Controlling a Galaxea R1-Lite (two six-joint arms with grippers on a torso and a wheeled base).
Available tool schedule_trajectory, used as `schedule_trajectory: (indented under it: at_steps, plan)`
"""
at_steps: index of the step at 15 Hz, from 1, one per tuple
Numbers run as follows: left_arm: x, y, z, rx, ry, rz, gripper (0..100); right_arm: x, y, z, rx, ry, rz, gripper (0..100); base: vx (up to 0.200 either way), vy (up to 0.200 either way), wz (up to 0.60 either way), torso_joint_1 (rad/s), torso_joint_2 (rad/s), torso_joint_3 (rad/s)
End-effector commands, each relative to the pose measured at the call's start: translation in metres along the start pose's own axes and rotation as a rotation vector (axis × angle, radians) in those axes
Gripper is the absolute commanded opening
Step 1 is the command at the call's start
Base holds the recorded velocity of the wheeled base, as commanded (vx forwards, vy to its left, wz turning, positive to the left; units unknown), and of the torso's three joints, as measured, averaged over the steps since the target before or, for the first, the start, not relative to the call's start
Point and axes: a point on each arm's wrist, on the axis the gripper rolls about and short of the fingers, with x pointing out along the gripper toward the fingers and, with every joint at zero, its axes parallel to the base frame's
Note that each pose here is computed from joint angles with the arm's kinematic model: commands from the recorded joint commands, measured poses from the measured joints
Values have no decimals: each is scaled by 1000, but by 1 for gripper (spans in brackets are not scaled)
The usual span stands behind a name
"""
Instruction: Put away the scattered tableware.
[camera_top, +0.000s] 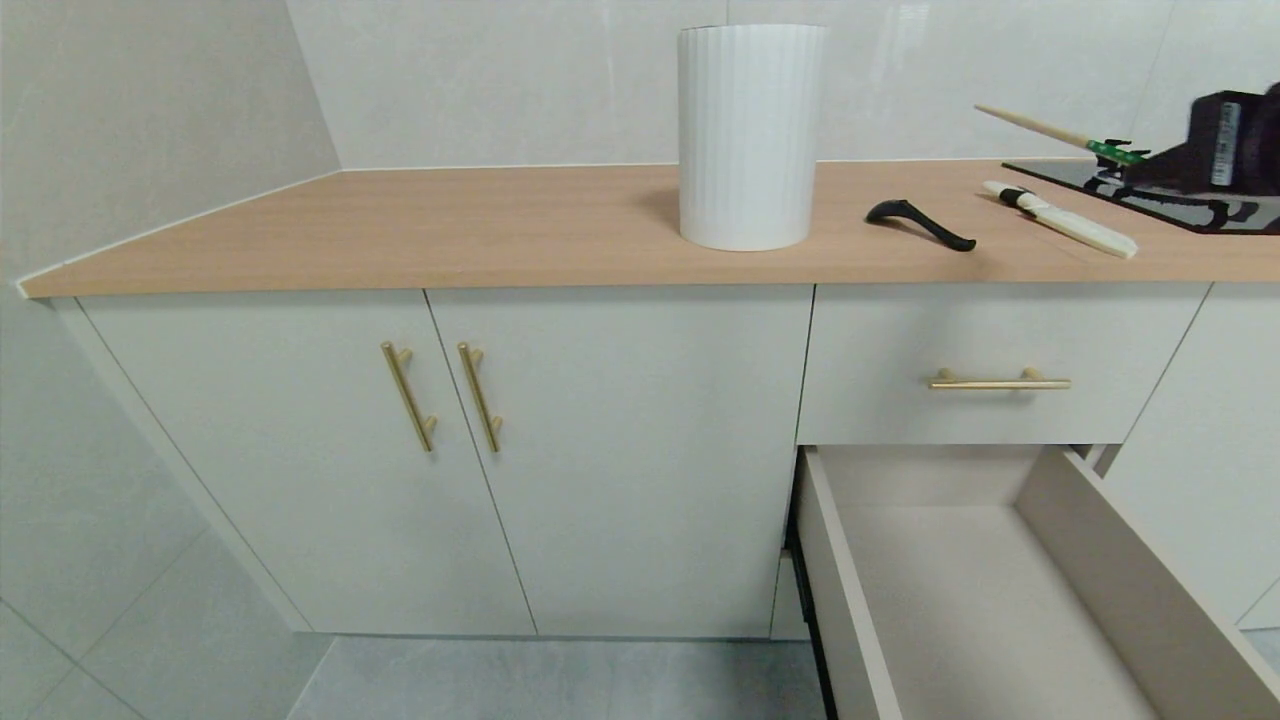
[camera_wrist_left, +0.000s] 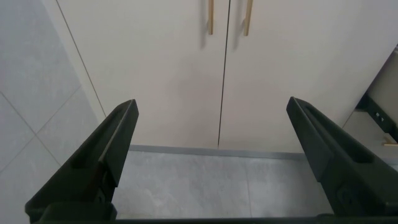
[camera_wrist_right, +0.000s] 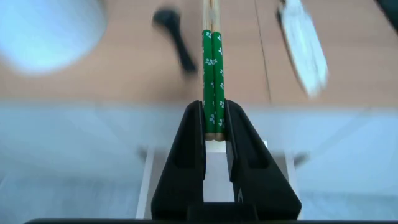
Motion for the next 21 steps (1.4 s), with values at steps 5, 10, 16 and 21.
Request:
schedule_trajectory:
  at_steps: [5,10,16,21]
  plan:
    - [0,0,0,-1,1,0,100,-113,-19,-102,-8,95,197,0,0,0,0,0,0,0]
    - [0,0,0,-1,1,2,100,-116,-12,-130,-63,366,316,0,0,0,0,0,0,0]
    - [0,0,0,1,1,2,100,-34,5,-162,-109,782,218,0,0,0,0,0,0,0]
    - [0,0,0,1,1,0,100,26,16,-190,-69,963,108,0,0,0,0,0,0,0]
